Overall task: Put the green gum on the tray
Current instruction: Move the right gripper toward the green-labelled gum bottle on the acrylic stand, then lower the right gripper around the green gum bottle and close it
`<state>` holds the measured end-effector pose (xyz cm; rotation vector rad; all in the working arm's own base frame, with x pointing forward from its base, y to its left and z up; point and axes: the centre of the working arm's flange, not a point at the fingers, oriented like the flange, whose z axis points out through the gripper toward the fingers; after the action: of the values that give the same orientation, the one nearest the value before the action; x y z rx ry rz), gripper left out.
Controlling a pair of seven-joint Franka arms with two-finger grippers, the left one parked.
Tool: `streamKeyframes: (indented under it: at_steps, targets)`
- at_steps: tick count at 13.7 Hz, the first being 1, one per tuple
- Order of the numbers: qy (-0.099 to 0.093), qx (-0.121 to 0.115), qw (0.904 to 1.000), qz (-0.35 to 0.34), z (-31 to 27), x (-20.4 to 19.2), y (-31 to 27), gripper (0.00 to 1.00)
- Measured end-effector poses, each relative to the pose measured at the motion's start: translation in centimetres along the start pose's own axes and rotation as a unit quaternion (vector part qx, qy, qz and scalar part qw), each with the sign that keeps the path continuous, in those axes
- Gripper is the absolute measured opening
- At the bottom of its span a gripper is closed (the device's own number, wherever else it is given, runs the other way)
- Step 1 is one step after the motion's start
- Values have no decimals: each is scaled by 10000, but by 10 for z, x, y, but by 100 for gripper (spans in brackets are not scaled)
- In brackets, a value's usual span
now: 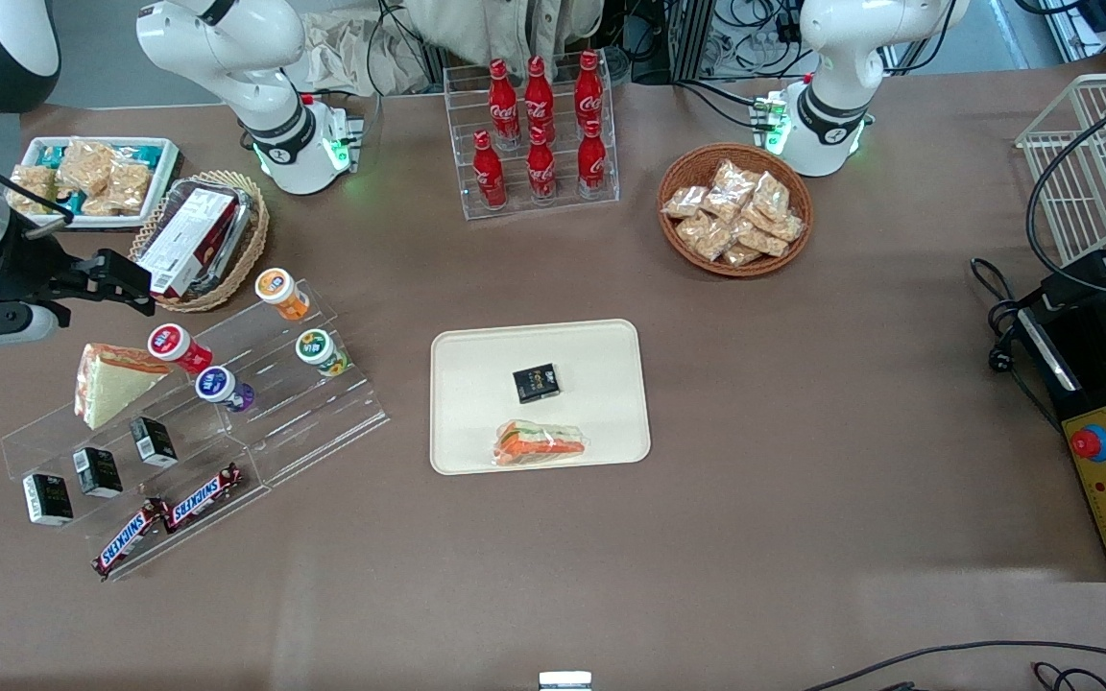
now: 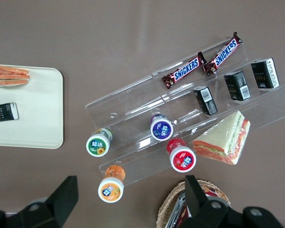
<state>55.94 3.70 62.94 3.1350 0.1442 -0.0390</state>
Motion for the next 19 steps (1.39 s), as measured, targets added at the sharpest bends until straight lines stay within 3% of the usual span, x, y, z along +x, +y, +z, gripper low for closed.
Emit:
streamKeyframes:
  at_steps: [7, 12, 19]
  targets:
    - [-92, 60, 9991, -405, 9, 3, -41, 100]
    - [-447, 85, 9957, -811, 66, 6, -86, 100]
    - [-176, 97, 9958, -894, 201, 3, -98, 100]
